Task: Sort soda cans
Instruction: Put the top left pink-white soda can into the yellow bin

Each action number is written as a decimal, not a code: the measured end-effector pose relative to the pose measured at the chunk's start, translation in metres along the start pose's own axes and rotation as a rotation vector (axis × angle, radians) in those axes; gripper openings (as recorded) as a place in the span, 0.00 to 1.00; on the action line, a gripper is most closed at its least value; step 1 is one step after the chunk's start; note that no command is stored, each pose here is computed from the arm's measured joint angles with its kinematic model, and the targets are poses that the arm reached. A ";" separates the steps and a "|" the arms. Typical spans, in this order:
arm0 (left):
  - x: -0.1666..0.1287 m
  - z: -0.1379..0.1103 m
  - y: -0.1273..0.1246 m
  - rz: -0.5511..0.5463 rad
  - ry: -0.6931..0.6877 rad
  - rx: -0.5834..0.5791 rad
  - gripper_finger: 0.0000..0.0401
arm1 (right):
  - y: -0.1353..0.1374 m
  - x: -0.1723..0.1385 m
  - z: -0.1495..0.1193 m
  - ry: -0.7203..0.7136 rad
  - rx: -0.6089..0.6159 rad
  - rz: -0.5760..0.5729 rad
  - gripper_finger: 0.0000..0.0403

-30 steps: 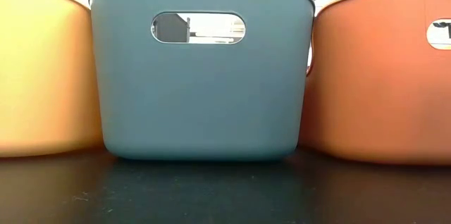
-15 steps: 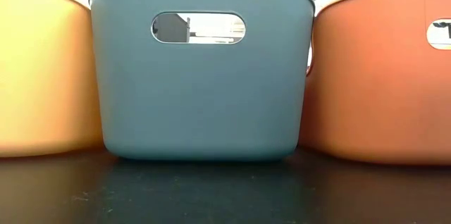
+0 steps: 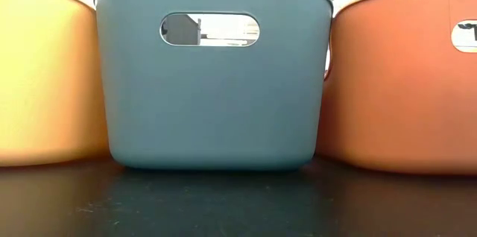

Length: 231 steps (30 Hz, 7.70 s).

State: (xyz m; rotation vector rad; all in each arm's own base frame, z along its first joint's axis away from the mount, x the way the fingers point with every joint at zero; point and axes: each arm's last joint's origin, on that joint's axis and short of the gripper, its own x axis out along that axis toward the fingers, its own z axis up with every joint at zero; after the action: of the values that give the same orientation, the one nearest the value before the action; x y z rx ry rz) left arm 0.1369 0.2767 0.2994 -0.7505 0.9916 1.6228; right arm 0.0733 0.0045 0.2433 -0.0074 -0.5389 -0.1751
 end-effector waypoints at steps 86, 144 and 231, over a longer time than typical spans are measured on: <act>-0.181 0.105 0.000 -0.778 -0.636 0.006 0.93 | -0.016 0.002 -0.007 0.080 -0.310 -0.199 0.05; -0.065 0.048 -0.038 -0.211 0.138 0.425 0.01 | -0.018 0.001 -0.014 0.144 -0.322 -0.207 0.05; 0.043 0.029 -0.014 0.106 0.340 0.120 0.89 | -0.018 0.002 -0.010 0.116 -0.359 -0.210 0.05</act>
State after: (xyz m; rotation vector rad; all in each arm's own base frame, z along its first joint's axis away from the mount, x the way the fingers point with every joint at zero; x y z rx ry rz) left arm 0.1397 0.3230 0.2723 -0.9228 1.3792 1.5386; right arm 0.0771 -0.0140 0.2346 -0.2897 -0.3862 -0.4731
